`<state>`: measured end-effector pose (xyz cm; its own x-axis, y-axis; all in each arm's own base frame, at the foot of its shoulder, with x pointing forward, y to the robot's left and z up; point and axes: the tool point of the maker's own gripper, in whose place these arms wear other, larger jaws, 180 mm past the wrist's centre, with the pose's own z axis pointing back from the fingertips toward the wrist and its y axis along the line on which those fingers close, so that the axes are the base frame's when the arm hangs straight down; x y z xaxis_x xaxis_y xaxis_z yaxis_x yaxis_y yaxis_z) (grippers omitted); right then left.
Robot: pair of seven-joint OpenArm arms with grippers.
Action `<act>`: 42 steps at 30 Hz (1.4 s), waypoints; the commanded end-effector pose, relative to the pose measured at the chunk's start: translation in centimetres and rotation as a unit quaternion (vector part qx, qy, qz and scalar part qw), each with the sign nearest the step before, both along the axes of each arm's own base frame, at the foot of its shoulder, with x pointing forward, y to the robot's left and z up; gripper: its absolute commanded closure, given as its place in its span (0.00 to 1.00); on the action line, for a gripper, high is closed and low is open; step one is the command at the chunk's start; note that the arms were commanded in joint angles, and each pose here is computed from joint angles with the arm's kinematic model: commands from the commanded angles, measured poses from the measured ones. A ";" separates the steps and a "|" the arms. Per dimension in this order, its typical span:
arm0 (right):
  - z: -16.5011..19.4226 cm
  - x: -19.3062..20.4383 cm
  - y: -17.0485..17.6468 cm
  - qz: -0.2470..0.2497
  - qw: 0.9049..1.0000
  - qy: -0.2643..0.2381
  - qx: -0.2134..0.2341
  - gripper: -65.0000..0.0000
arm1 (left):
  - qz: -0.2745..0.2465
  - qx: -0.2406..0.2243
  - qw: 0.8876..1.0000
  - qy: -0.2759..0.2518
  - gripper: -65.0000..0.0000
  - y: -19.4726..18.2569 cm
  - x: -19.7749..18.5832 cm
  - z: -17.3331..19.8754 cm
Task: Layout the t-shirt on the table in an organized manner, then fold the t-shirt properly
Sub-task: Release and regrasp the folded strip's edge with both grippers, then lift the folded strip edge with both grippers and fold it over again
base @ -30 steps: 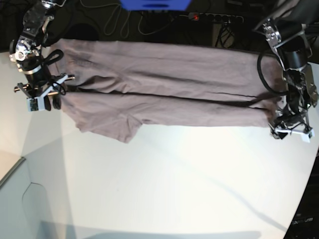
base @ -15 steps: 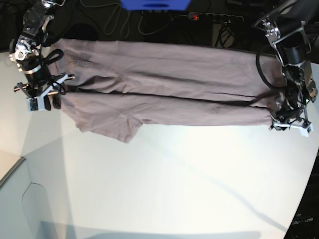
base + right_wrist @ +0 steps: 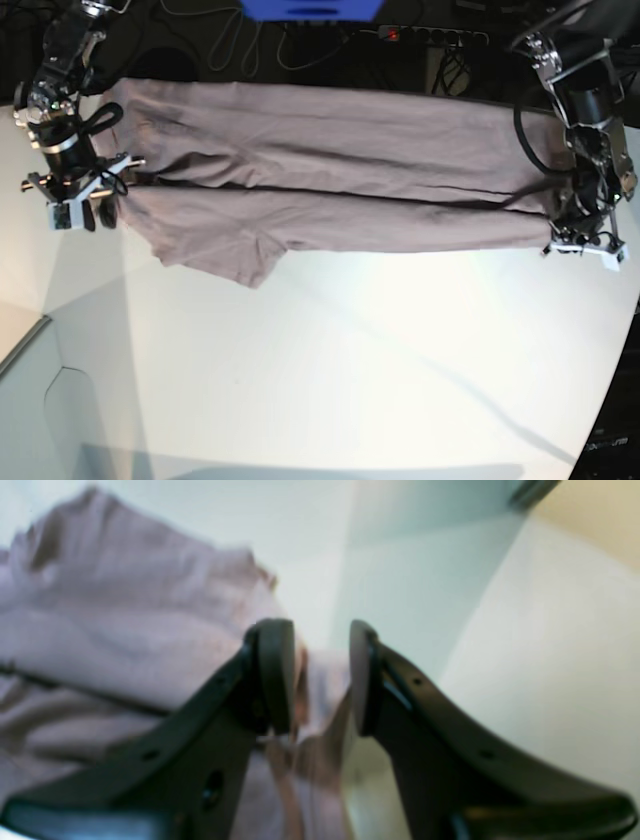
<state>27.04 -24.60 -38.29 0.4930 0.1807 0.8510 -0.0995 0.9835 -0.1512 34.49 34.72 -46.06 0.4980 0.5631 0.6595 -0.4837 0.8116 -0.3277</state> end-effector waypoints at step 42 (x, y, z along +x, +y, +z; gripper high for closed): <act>-8.4 8.3 4.9 0.067 0.986 0.091 0.126 0.44 | 0.001 0.018 1.000 -0.011 1.00 1.2 0.1 1.0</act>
<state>35.18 -19.23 -46.98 0.6268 0.0281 0.7787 -0.2202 0.9650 0.1424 33.81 34.82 -46.44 0.5044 0.5567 0.6601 -0.4846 0.8152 -0.3172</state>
